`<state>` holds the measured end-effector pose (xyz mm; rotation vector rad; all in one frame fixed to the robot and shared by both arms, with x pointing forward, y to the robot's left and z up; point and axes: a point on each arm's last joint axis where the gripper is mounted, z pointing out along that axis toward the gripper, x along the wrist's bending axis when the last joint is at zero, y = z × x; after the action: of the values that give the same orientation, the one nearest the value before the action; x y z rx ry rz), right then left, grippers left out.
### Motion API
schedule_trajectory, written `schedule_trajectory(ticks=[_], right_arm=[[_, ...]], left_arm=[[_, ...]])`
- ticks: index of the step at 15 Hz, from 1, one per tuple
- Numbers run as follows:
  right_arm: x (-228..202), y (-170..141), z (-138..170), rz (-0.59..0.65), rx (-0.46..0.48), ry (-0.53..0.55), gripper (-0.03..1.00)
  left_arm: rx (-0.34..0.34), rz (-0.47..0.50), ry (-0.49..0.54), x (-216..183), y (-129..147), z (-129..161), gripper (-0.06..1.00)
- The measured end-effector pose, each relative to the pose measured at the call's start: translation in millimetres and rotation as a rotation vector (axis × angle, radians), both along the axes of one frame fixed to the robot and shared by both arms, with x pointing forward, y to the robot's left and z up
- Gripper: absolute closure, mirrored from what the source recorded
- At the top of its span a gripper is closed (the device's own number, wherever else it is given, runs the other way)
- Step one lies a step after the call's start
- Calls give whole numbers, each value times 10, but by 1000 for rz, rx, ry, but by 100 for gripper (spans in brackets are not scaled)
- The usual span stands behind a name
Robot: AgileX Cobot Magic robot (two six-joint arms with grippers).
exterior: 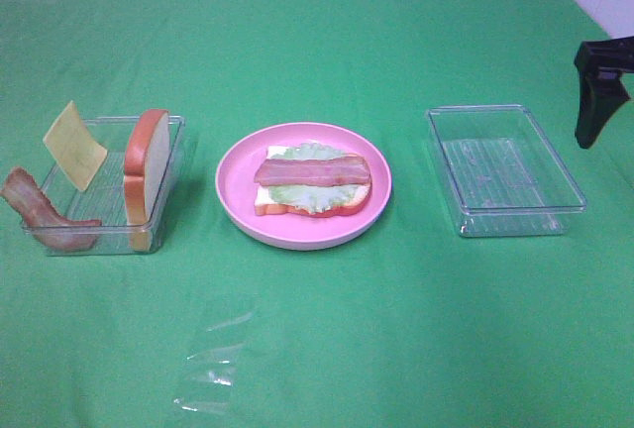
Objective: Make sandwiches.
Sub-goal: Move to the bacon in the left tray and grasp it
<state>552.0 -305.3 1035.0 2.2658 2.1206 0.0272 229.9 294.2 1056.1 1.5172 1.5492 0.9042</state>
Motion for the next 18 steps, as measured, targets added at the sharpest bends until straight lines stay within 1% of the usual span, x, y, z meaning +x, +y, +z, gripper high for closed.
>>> schedule_trajectory(ticks=[4, 5, 6, 7, 8, 10, 12, 16, 18], right_arm=[[-972, 39, 210, 1, 22, -133, -1], [-1419, 47, 252, 1, 22, -215, -1], [-1526, 49, 258, 2, 21, -240, -1], [-1808, 55, 260, 2, 21, -308, -1], [-1900, 56, 253, 2, 21, -331, -1], [-2207, 61, 194, 4, 19, -411, -1], [-2464, 66, 145, 6, 17, -511, -1], [-2828, 72, 48, 13, 12, -677, -1], [-2993, 75, -48, 17, 10, -725, -1]], left_arm=[[0, 0, 0, 0, 0, 0, -3], [0, 0, 0, 0, 0, 0, -3], [0, 0, 0, 0, 0, 0, -3], [0, 0, 0, 0, 0, 0, -3], [0, 0, 0, 0, 0, 0, -3], [0, 0, 0, 0, 0, 0, -3], [0, 0, 0, 0, 0, 0, -3], [0, 0, 0, 0, 0, 0, -3], [0, 0, 0, 0, 0, 0, -3]])
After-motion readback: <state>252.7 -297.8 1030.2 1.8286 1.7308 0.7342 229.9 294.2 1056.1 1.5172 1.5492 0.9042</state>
